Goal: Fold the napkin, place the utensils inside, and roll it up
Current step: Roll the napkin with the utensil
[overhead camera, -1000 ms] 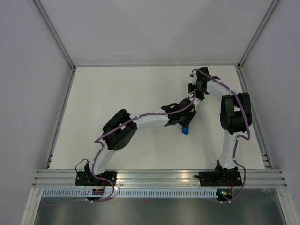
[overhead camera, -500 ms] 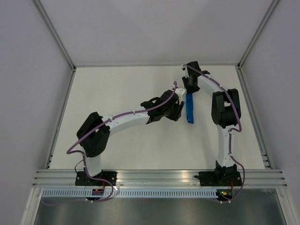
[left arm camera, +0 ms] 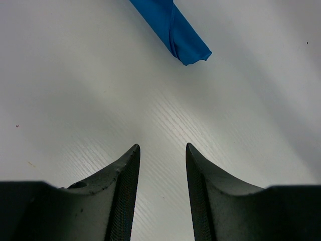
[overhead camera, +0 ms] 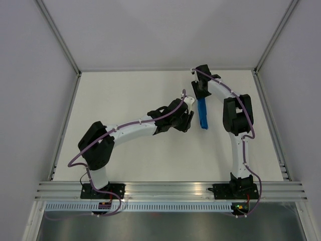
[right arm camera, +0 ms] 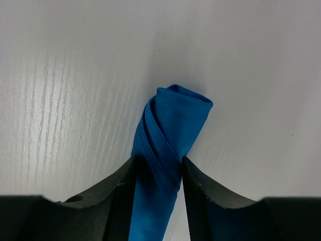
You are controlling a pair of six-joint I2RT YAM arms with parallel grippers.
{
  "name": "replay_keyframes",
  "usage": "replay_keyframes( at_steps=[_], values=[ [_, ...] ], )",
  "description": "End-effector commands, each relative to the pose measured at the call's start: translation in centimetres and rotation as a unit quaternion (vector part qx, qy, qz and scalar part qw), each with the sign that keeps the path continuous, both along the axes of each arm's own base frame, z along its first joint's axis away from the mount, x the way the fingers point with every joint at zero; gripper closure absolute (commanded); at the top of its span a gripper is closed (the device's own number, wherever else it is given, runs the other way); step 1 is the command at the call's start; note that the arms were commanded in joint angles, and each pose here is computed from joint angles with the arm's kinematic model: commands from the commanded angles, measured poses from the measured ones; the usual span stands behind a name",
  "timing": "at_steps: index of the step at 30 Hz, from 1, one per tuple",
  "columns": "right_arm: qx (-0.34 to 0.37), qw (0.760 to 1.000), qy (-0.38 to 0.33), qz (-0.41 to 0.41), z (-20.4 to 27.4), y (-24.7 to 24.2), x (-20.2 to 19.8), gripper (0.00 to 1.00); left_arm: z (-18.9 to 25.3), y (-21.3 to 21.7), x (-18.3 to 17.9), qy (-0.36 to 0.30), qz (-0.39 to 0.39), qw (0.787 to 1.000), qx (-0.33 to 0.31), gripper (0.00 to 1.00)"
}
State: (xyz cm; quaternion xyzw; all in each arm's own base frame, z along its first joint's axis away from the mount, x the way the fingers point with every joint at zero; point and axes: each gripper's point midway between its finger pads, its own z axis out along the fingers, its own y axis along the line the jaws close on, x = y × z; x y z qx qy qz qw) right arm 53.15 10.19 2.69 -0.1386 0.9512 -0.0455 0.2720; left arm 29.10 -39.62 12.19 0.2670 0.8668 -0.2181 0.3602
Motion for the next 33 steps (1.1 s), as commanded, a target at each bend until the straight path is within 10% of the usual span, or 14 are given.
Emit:
replay_keyframes(
  at_steps=[1,22,33],
  values=[
    [-0.028,0.999,0.023,-0.011,0.0,-0.8,-1.0,0.52,2.8,-0.5,0.0,0.0,0.006,0.999,-0.045,0.53],
    [0.098,0.991,-0.088,0.02,15.7,-1.0,-0.9,0.35,6.7,1.1,1.2,-0.011,0.005,0.997,-0.078,0.52],
    [0.143,0.955,-0.259,-0.025,25.1,-11.5,-11.7,0.25,10.7,11.5,0.1,-0.049,0.07,0.992,-0.097,0.5]
  ],
)
